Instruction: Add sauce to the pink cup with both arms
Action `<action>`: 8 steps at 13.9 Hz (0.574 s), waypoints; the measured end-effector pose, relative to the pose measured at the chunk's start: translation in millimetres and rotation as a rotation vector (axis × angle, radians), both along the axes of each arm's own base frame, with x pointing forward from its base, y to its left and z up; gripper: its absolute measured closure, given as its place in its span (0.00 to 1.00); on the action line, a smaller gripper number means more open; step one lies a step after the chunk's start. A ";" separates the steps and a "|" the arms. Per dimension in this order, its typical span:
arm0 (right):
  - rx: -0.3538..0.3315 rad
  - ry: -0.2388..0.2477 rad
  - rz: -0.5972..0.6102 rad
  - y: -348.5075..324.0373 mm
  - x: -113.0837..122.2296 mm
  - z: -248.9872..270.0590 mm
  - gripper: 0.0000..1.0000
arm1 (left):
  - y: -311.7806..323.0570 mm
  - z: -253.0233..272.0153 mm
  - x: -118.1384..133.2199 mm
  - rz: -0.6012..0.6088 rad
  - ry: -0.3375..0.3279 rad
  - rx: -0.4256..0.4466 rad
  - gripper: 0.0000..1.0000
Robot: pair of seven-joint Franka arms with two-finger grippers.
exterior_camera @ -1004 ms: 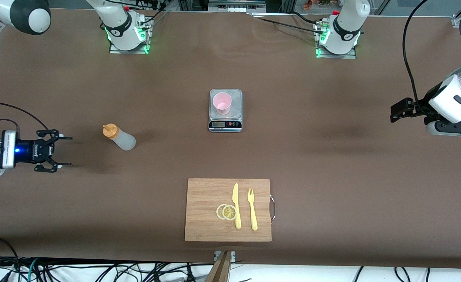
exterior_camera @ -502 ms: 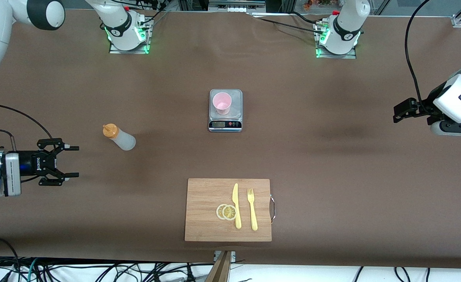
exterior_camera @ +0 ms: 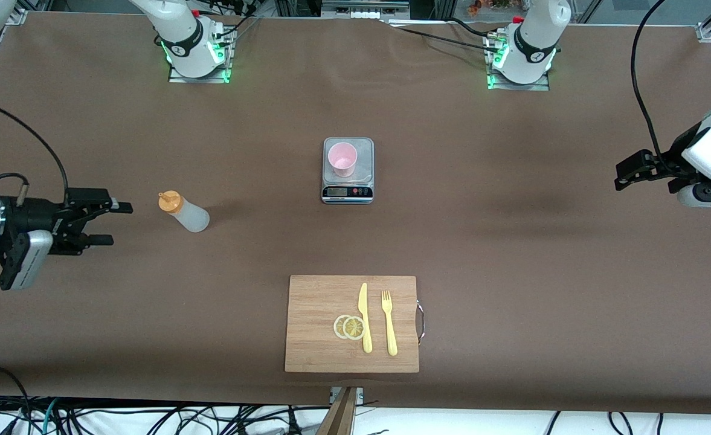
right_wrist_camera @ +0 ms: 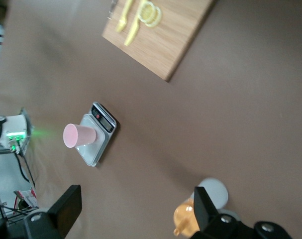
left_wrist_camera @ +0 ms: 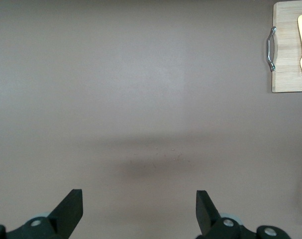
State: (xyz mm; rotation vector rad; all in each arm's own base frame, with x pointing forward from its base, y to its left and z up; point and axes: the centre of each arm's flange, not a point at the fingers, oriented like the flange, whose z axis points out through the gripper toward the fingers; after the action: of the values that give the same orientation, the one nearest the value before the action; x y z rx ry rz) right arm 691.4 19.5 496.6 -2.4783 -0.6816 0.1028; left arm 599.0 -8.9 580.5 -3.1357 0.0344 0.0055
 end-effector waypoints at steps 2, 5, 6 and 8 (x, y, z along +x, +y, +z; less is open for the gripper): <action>-0.105 0.051 -0.051 13.8 -11.0 7.3 0.00 | 0.2 0.2 0.0 0.000 0.000 0.000 0.00; -0.284 0.111 -0.112 10.7 -33.4 14.1 0.00 | 0.5 0.4 0.1 0.001 -0.001 0.000 0.00; -0.349 0.132 -0.134 8.9 -42.7 16.5 0.00 | 0.8 0.5 0.1 0.001 -0.001 0.000 0.00; -0.432 0.180 -0.203 10.6 -62.3 20.2 0.00 | 2.4 0.7 0.2 0.004 -0.001 0.000 0.00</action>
State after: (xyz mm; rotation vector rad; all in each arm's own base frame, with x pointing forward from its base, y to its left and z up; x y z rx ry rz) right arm 629.0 30.1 516.8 -2.8870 -0.3539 0.4306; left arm 599.2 -6.5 581.2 -3.1357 0.0280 0.0032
